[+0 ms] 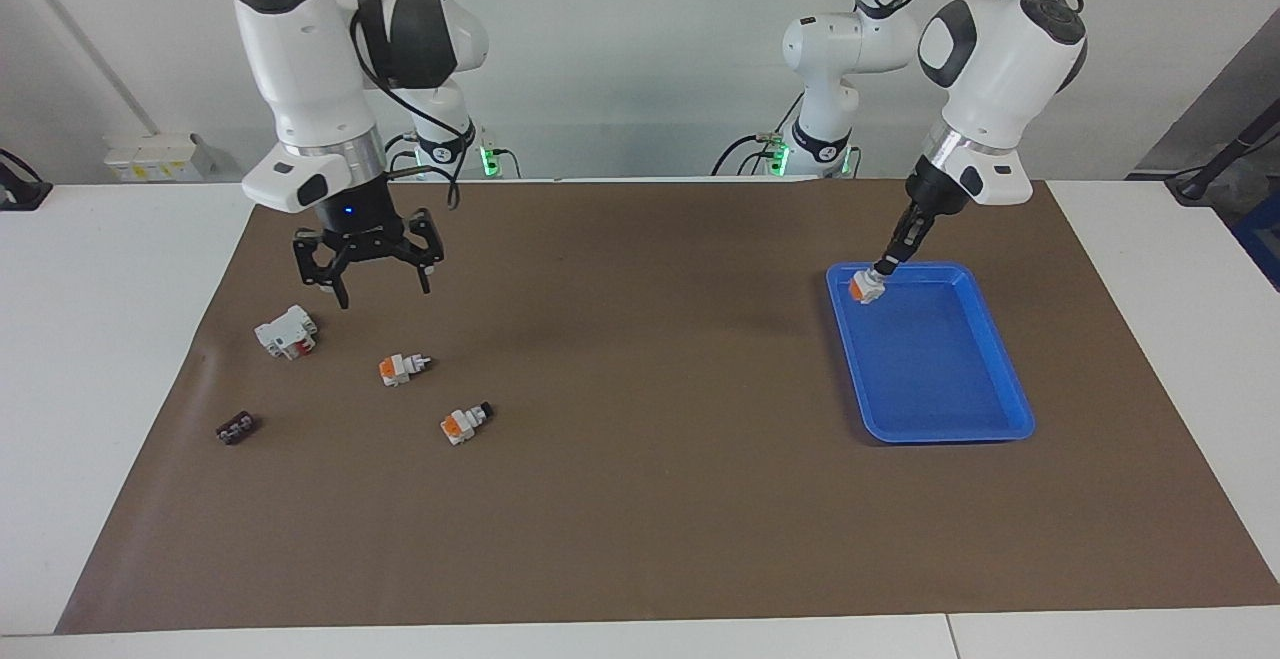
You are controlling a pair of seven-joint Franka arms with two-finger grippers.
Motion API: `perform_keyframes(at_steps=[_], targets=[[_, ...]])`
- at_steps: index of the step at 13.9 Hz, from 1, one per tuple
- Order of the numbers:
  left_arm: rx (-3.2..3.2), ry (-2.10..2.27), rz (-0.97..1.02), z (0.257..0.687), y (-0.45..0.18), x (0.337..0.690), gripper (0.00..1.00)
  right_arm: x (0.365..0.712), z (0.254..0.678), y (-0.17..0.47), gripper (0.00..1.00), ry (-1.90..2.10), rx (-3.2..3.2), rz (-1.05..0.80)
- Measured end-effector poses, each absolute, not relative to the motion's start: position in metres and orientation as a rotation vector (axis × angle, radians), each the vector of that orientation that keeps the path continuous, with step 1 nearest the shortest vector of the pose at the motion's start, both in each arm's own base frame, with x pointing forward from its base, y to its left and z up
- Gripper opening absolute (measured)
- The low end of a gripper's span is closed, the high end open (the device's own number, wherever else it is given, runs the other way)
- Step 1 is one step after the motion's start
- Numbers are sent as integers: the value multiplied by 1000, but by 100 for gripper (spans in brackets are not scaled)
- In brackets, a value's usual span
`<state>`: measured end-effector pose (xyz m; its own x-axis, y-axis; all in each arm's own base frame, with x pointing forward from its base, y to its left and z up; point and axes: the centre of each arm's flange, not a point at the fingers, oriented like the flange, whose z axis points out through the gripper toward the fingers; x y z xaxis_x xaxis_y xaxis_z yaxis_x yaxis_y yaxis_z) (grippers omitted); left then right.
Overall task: Turn and place switch with both arms
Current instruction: 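Carry the switch over the tray while the right gripper withdraws, then lower the switch into the blue tray and open the left gripper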
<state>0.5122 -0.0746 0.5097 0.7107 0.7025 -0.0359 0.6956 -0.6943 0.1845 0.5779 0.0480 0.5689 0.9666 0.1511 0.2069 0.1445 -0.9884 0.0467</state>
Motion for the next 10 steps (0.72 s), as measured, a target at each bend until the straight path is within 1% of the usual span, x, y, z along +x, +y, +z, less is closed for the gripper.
perform_keyframes(at_steps=[3,5,7,10], targets=[[2926,812,81,504,-60,510,11,562,620,3,100,36,3099,202],[3004,634,82,498,-54,506,11,547,646,-24,100,-54,3102,134],[3063,466,69,489,-51,501,11,537,652,-41,100,-126,3104,103],[3103,250,31,473,-49,495,11,536,645,-42,100,-150,3105,68]])
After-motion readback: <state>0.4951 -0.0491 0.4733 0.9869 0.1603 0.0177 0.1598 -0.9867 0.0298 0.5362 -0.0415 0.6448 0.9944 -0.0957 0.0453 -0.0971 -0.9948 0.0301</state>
